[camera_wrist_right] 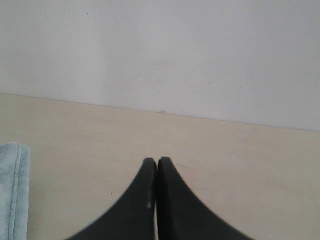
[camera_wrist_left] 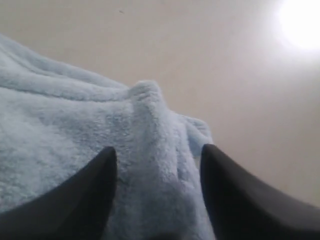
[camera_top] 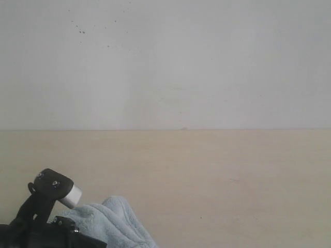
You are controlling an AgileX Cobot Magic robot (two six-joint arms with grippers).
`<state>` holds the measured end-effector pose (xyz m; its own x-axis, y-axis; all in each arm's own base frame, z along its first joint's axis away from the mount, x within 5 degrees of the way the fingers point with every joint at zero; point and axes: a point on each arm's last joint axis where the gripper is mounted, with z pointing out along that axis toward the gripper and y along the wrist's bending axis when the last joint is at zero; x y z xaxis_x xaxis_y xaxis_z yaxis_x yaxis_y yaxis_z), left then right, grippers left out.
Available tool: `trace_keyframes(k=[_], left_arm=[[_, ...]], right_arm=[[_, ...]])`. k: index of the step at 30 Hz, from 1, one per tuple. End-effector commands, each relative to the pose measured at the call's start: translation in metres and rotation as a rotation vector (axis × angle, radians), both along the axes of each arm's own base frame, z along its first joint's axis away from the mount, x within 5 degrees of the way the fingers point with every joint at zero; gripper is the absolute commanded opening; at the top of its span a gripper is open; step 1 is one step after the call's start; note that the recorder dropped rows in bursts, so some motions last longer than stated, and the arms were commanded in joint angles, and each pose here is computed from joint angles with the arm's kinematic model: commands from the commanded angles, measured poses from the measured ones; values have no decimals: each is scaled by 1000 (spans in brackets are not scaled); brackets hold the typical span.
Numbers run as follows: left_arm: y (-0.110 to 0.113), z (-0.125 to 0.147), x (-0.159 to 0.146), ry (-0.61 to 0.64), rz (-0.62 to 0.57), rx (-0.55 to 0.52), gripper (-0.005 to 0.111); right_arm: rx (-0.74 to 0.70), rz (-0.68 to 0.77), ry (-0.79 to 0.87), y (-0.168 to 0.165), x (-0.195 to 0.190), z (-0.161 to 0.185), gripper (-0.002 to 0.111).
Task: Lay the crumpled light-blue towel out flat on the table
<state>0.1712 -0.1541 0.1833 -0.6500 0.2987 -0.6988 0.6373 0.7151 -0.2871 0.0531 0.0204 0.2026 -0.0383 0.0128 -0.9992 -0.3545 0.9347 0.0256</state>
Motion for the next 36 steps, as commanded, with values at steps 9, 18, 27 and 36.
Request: trace_keyframes(k=[9, 18, 27, 36], left_arm=[[22, 19, 5, -138, 179, 83, 58], [9, 26, -6, -104, 43, -49, 55], [-12, 22, 14, -96, -40, -35, 54], [-34, -9, 37, 11, -86, 5, 54]], right_arm=[[0, 0, -10, 0, 0, 1, 0], [0, 0, -10, 0, 0, 1, 0], [0, 0, -10, 0, 0, 1, 0], [0, 0, -10, 0, 0, 1, 0]])
